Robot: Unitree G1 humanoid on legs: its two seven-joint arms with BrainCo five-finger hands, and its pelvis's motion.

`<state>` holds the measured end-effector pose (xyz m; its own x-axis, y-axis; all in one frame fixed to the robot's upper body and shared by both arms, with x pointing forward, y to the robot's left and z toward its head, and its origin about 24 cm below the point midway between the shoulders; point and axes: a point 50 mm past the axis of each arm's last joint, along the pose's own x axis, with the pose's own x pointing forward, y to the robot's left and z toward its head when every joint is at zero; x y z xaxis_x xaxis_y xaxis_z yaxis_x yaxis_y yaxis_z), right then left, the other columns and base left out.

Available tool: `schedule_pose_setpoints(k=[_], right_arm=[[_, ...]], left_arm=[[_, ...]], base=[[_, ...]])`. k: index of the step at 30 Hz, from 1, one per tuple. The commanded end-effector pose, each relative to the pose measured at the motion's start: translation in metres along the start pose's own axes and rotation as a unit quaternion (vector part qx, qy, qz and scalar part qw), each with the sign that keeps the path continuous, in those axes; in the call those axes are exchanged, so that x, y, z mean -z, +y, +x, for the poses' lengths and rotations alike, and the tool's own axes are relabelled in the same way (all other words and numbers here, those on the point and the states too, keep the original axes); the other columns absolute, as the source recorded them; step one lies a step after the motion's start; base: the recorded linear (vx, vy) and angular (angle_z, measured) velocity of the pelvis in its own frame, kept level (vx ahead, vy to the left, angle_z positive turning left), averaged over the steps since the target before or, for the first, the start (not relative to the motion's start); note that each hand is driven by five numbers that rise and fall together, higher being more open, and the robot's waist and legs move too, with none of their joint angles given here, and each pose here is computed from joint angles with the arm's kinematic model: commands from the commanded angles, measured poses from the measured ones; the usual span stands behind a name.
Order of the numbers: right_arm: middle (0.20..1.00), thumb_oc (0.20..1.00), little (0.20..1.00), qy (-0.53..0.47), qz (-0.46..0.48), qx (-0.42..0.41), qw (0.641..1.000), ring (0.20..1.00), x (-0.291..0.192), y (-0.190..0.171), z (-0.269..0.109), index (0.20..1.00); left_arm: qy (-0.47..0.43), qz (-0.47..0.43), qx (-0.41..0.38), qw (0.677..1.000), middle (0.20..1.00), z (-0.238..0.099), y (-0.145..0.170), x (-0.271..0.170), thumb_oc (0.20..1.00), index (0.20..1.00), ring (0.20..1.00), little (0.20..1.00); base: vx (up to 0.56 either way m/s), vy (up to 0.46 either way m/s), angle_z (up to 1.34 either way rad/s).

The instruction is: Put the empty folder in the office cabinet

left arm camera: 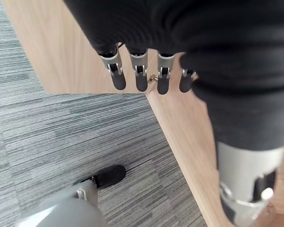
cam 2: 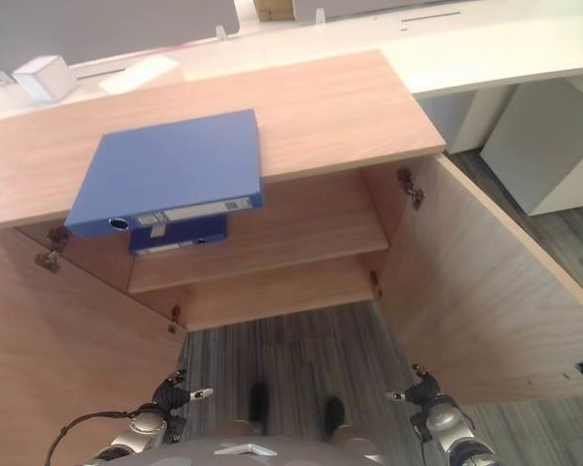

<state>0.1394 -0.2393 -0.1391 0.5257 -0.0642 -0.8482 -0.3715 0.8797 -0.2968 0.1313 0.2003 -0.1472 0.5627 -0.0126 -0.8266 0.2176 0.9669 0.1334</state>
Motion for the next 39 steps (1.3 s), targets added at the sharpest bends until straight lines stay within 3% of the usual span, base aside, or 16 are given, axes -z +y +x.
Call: schedule_pose_setpoints(k=[1,12,18,21,24,27,32,34,39], right_arm=[[1.0,1.0,1.0,-0.022,-0.039,0.008,0.999,1.0,-0.005,-0.002,-0.001,1.0],[1.0,1.0,1.0,-0.003,-0.015,0.005,1.0,1.0,0.012,0.004,-0.006,1.0],[1.0,1.0,1.0,0.01,-0.009,-0.005,1.0,1.0,0.022,0.01,-0.009,1.0],[1.0,1.0,1.0,0.013,-0.009,-0.006,1.0,1.0,0.024,0.011,-0.01,1.0],[1.0,1.0,1.0,0.015,-0.005,-0.006,1.0,1.0,0.026,0.013,-0.011,1.0],[1.0,1.0,1.0,0.016,-0.006,-0.006,1.0,1.0,0.027,0.013,-0.011,1.0],[1.0,1.0,1.0,0.019,-0.002,-0.01,1.0,1.0,0.03,0.016,-0.012,1.0],[1.0,1.0,1.0,0.017,0.001,-0.009,1.0,1.0,0.029,0.016,-0.011,1.0],[1.0,1.0,1.0,0.018,0.006,-0.011,1.0,1.0,0.03,0.02,-0.011,1.0]], left_arm=[[-0.04,0.055,-0.073,0.995,1.0,-0.006,0.046,-0.015,1.0,1.0,1.0,1.0],[-0.129,0.12,-0.173,0.969,1.0,-0.037,0.087,-0.038,1.0,1.0,1.0,1.0],[-0.192,0.192,-0.291,0.917,1.0,-0.072,0.124,-0.06,1.0,1.0,1.0,1.0],[-0.198,0.205,-0.306,0.908,1.0,-0.077,0.127,-0.061,1.0,1.0,1.0,1.0],[-0.221,0.257,-0.365,0.867,1.0,-0.096,0.141,-0.071,1.0,1.0,1.0,1.0],[-0.224,0.262,-0.374,0.861,1.0,-0.1,0.143,-0.072,1.0,1.0,1.0,1.0],[-0.243,0.307,-0.416,0.82,1.0,-0.118,0.154,-0.083,1.0,1.0,1.0,1.0],[-0.258,0.355,-0.443,0.782,1.0,-0.13,0.163,-0.098,1.0,1.0,1.0,1.0],[-0.292,0.401,-0.478,0.725,1.0,-0.144,0.169,-0.124,1.0,1.0,1.0,1.0]], base=[[0.06,0.11,-0.12],[0.04,0.018,-0.05],[-0.01,-0.015,-0.08],[0.0,0.0,0.0],[-0.04,-0.024,0.01],[-0.01,-0.004,0.0],[0.0,0.0,0.0],[0.0,0.0,0.0],[0.0,0.0,0.0]])
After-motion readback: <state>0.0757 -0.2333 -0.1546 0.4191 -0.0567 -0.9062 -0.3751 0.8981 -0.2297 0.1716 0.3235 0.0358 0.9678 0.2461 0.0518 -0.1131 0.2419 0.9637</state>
